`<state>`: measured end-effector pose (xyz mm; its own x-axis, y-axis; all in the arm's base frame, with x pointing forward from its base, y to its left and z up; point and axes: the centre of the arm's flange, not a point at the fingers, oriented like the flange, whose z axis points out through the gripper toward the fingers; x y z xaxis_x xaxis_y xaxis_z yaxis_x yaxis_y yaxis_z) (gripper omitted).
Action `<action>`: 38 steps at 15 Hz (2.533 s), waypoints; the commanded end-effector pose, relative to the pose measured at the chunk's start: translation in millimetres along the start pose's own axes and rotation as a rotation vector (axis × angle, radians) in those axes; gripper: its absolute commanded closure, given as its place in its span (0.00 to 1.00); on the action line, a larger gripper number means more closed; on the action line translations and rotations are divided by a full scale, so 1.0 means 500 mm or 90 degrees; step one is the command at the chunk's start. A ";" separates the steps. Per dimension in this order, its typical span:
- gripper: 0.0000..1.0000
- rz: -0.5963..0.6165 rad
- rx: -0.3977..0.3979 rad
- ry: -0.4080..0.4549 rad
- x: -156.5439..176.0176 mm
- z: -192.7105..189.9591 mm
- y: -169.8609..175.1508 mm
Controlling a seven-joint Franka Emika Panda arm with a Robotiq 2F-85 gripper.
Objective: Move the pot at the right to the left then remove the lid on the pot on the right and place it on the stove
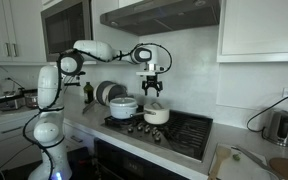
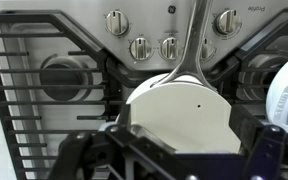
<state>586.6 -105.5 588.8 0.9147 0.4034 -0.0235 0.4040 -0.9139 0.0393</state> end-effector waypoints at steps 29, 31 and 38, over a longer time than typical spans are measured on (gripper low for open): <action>0.00 -0.622 0.054 -0.088 0.221 0.077 0.040; 0.00 -0.625 0.036 -0.080 0.231 0.080 0.038; 0.00 -0.643 0.038 -0.053 0.228 0.081 0.028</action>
<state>697.0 -72.8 540.5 0.1697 0.9777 -0.1235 0.9789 -0.1817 -0.0937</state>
